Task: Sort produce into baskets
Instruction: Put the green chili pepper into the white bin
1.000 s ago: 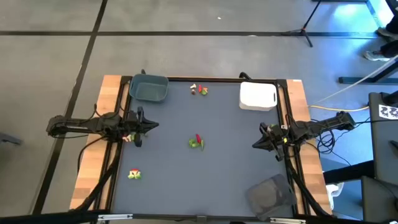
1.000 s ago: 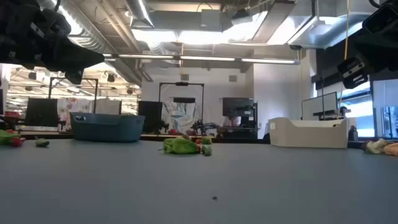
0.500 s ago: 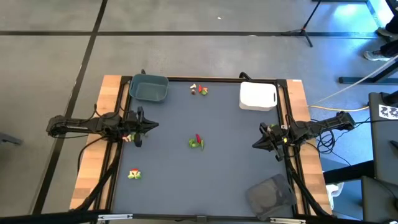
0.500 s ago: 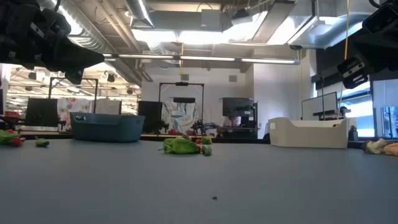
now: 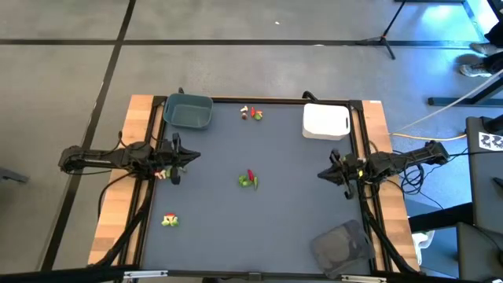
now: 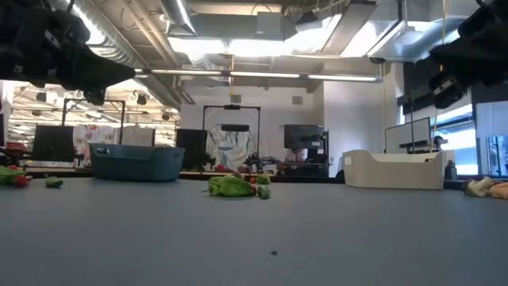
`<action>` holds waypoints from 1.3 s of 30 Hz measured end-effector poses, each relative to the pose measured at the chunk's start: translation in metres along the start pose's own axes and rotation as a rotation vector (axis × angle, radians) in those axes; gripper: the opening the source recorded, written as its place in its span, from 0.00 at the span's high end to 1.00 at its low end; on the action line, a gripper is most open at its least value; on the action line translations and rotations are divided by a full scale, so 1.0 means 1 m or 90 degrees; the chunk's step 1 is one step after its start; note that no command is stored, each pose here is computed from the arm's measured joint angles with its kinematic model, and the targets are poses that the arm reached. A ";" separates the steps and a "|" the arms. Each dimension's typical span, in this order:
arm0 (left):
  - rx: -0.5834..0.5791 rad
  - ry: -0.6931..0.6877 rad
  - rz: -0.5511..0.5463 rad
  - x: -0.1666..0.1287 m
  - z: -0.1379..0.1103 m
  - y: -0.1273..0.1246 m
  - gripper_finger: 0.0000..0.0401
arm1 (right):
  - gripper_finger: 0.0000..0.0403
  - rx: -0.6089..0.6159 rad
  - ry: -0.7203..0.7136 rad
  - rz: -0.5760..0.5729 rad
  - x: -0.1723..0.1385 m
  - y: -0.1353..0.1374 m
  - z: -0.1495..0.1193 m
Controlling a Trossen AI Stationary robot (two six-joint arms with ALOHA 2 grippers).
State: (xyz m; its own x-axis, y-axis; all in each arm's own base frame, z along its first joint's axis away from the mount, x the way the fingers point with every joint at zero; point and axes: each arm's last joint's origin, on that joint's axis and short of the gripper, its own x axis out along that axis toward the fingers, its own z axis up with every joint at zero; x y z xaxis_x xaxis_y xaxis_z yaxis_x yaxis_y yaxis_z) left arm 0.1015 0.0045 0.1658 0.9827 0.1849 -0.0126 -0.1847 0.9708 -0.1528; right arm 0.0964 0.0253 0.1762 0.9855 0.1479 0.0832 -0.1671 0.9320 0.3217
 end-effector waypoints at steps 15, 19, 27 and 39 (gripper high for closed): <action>0.016 -0.148 0.063 -0.001 0.022 0.000 0.99 | 0.96 -0.002 -0.199 -0.203 -0.003 -0.004 0.023; 0.020 -0.136 0.073 0.002 0.021 0.001 0.99 | 0.96 0.020 -0.175 -0.220 0.002 -0.005 0.021; 0.021 -0.085 0.117 0.011 0.014 0.007 0.99 | 0.96 0.000 -0.094 -0.282 0.028 0.003 0.036; 0.008 -0.060 0.151 0.018 0.010 0.013 0.99 | 0.96 -0.049 0.090 -0.339 0.095 -0.014 0.030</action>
State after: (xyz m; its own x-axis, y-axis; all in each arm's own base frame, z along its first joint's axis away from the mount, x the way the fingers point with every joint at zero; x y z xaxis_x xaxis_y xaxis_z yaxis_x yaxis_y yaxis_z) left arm 0.1166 0.0219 0.1733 0.9063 0.4201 0.0453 -0.4102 0.9005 -0.1442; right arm 0.1918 0.0168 0.2082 0.9282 -0.3124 -0.2019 0.3531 0.9108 0.2141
